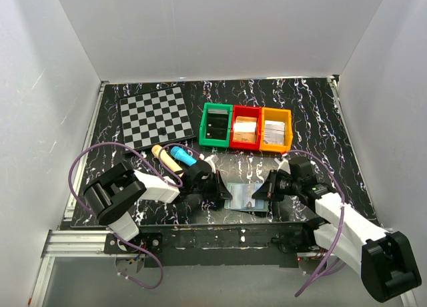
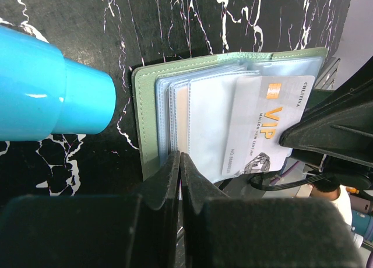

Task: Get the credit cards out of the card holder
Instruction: Remove the credit card from the card holder.

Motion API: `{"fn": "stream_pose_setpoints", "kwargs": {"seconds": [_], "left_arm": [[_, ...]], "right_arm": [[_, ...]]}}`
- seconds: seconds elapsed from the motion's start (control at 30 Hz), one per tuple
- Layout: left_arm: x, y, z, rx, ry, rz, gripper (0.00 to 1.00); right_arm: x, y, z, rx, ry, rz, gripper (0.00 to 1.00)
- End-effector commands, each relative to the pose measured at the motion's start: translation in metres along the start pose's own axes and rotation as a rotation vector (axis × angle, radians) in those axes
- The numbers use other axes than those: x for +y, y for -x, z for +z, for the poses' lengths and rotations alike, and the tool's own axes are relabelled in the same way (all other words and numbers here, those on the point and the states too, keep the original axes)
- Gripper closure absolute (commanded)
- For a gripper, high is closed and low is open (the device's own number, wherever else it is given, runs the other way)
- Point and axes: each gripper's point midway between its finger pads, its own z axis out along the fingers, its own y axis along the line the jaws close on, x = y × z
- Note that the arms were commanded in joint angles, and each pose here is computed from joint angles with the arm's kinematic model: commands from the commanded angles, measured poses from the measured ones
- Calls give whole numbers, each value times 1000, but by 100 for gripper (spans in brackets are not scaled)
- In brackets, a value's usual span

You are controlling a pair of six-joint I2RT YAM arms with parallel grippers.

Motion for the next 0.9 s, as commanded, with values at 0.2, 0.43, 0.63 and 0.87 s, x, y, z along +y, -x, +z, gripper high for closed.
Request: {"fn": "stream_pose_setpoints", "kwargs": {"seconds": [0.2, 0.43, 0.63, 0.87], "left_arm": [[27, -10, -5, 16, 87, -7, 100], [23, -8, -7, 9, 74, 1, 100], [13, -3, -9, -3, 54, 19, 100], [-24, 17, -24, -56, -23, 73, 77]], "right_arm": [[10, 10, -13, -27, -7, -34, 99], [15, 12, -26, -34, -45, -54, 99], [18, 14, -38, -48, -88, -80, 99], [27, 26, -58, -107, -141, -131, 99]]}}
